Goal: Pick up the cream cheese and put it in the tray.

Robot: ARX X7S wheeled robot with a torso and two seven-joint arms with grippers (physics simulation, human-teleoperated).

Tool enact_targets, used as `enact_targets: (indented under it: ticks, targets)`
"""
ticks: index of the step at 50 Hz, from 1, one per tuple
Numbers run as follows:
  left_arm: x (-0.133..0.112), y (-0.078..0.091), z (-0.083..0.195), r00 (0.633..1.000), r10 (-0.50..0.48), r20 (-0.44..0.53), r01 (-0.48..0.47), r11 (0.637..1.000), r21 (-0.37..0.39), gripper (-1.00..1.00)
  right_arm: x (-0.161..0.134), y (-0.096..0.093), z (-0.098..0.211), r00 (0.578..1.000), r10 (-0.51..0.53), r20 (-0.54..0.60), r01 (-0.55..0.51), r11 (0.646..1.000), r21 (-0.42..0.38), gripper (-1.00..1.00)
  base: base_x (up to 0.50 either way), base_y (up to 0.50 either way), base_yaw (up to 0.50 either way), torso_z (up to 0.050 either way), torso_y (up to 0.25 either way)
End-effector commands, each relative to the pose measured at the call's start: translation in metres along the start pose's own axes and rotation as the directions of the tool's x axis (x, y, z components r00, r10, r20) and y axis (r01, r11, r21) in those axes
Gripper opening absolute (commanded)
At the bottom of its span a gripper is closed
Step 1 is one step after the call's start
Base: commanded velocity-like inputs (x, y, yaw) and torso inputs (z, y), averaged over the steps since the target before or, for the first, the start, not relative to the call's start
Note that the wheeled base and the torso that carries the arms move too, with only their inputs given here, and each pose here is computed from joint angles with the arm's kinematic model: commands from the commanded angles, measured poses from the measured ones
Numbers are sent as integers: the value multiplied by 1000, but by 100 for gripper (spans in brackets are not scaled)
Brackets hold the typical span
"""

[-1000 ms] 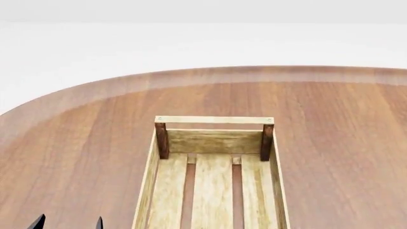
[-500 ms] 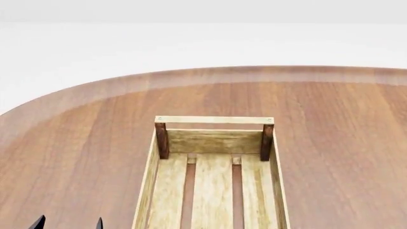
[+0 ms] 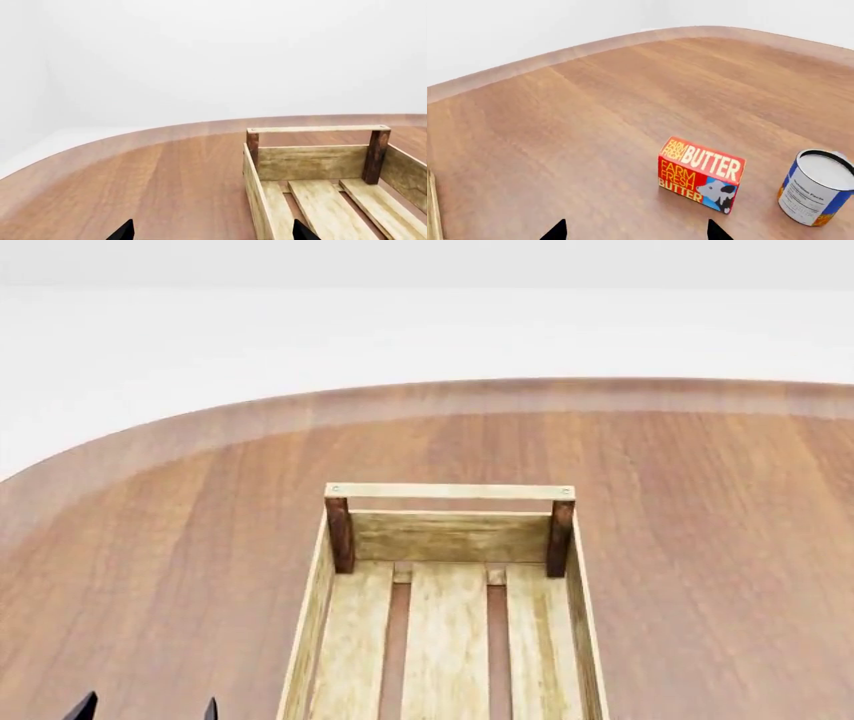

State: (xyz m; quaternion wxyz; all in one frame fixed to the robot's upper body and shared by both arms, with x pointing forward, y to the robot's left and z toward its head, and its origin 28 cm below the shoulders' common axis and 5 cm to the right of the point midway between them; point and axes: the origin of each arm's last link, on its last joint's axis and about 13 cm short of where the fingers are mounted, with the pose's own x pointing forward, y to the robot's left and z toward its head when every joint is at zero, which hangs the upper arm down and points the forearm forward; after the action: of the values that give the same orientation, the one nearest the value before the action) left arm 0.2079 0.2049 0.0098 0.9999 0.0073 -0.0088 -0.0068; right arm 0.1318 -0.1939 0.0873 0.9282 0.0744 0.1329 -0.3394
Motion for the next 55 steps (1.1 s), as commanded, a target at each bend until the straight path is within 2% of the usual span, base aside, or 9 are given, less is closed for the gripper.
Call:
enact_targets:
  ticks: [1,26,55]
  targets:
    - [0,0,-1,1000,0,-2,0,1000,2,100,4,-12,-9,997,-72,-37,72,997,8,100,0,0,0,0,0]
    - [1,0,-1,1000,4,6,-4,1000,7,100,6,-36,-29,978,-190,-87,195,979,58,100,0,0,0,0,0]
    - [-1,0,-1,1000,1,4,-1,1000,6,100,11,-40,-47,967,-208,-149,222,971,88,100,0,0,0,0,0]
